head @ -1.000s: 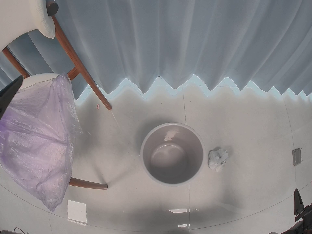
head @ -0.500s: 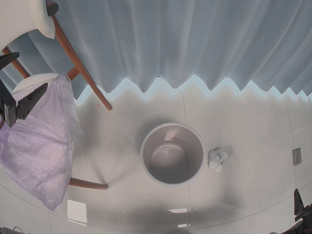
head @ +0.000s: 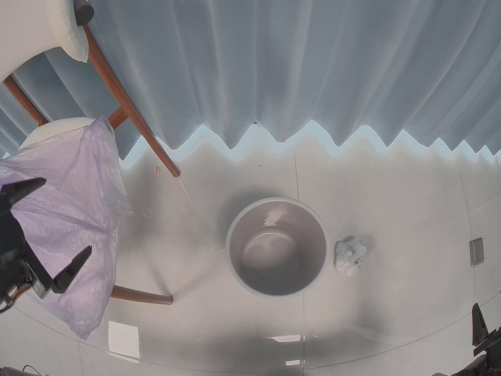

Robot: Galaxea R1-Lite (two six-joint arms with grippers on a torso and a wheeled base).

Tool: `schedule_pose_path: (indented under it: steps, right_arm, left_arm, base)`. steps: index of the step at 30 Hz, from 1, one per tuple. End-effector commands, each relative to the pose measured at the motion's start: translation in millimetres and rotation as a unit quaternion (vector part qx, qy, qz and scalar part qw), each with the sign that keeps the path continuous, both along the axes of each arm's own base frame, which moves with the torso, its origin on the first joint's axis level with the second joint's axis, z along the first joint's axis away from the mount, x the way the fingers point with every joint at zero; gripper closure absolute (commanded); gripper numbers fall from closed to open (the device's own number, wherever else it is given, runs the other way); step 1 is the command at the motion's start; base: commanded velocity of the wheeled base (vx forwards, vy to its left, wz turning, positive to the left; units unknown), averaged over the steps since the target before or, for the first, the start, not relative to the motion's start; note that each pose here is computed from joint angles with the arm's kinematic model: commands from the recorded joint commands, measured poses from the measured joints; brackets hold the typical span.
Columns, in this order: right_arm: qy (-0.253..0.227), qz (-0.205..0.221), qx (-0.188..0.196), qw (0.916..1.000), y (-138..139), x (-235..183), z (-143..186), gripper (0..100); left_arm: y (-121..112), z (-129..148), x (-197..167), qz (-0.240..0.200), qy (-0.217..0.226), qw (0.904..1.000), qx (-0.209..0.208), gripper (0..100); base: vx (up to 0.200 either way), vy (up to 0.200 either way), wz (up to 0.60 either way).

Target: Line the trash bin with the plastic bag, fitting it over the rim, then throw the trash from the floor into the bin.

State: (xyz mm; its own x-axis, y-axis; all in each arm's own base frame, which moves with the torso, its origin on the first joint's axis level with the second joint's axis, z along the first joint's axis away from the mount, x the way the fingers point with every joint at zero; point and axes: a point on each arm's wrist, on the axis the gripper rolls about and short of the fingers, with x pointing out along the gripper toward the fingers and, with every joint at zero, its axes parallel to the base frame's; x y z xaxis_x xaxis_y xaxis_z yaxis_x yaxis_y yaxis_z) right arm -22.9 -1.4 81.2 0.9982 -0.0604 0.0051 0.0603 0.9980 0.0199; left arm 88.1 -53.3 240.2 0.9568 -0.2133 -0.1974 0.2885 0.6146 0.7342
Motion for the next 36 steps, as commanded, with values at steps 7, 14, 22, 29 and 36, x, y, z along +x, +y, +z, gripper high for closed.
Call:
schedule_pose_path:
  steps: [7, 14, 22, 29, 36]
  right_arm:
    - [0.001, 0.0, 0.0, 1.0, 0.0, 0.1, -5.2, 0]
    - [0.001, 0.001, 0.0, 1.0, 0.1, 0.1, -5.2, 0]
    - [0.0, 0.001, 0.0, 1.0, 0.1, 0.0, -5.2, 0]
    - [0.0, 0.002, 0.0, 1.0, 0.1, 0.0, -5.2, 0]
    - [0.0, 0.007, -0.001, 1.0, 0.3, 0.0, -5.2, 0]
  left_arm:
    - [-6.9, -46.4, 5.3, 0.025, 0.032, 0.9982, 0.043, 0]
    - [-42.7, -60.7, 19.3, 0.038, 0.039, 0.9948, 0.086, 0]
    - [-78.9, -81.3, 28.4, 0.113, 0.015, 0.9904, 0.079, 0]
    - [-56.2, -97.7, 19.2, 0.193, 0.008, 0.9744, 0.116, 0]
    - [-50.2, -102.4, 19.7, 0.211, 0.011, 0.9695, 0.124, 0]
  base:
    - [0.0, 0.0, 0.0]
    - [0.0, 0.0, 0.0]
    - [0.0, 0.0, 0.0]
    - [0.0, 0.0, 0.0]
    - [0.0, 0.0, 0.0]
